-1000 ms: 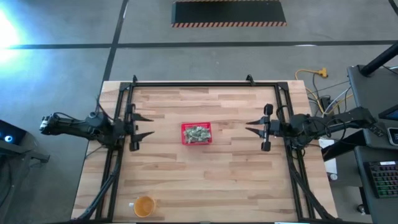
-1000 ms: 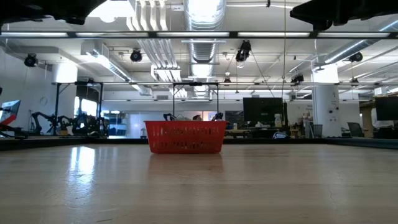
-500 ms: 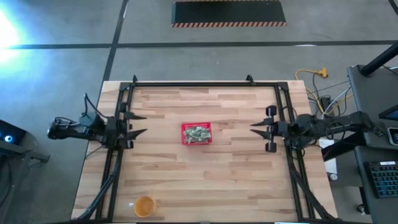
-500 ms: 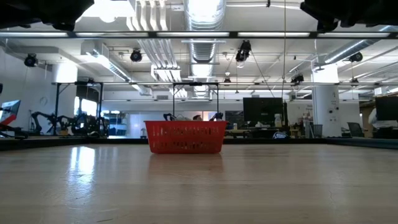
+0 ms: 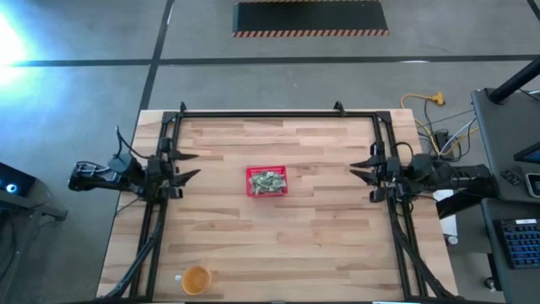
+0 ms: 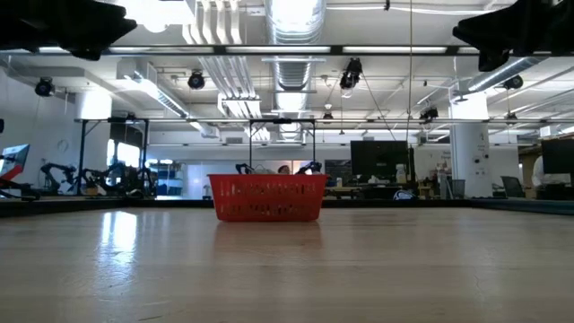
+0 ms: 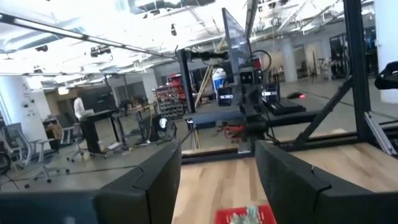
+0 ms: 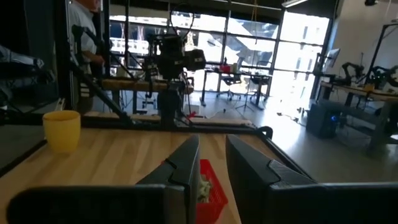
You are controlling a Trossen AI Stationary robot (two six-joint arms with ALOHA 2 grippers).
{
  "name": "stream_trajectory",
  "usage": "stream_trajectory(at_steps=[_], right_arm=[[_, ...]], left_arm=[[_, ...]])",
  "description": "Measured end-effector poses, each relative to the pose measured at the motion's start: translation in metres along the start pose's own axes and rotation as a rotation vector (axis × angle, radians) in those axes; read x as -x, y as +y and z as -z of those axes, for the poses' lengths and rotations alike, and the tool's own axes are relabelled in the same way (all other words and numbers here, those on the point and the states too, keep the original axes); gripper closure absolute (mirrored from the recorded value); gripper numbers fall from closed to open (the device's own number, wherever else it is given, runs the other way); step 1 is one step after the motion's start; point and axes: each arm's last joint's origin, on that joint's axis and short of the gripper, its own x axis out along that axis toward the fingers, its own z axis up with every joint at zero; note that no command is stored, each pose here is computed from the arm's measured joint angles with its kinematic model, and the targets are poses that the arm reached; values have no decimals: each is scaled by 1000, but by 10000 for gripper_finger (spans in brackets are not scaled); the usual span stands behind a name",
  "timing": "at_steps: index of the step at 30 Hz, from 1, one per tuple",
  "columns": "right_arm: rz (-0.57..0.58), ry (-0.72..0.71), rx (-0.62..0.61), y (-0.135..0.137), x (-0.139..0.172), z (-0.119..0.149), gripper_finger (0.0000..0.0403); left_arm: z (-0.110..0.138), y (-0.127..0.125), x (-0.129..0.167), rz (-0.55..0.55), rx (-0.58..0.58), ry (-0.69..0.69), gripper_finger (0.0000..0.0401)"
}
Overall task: Pick and place items into bin
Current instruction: Return to Home Position
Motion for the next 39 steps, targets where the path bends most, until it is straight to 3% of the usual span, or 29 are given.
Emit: stream_trajectory(at_steps=[18,30,35,39], right_arm=[[15,-43,4,2,0,42,335],[26,-24,-5,2,-1,49,335],[23,1,-17,2,-2,55,335],[23,-9,-11,2,-2,54,335]], left_arm=[[21,-5,-3,-22,3,63,211],[39,-11,-6,-38,37,59,211],[58,-16,-7,-42,58,84,211],[58,-16,-7,-40,78,75,211]])
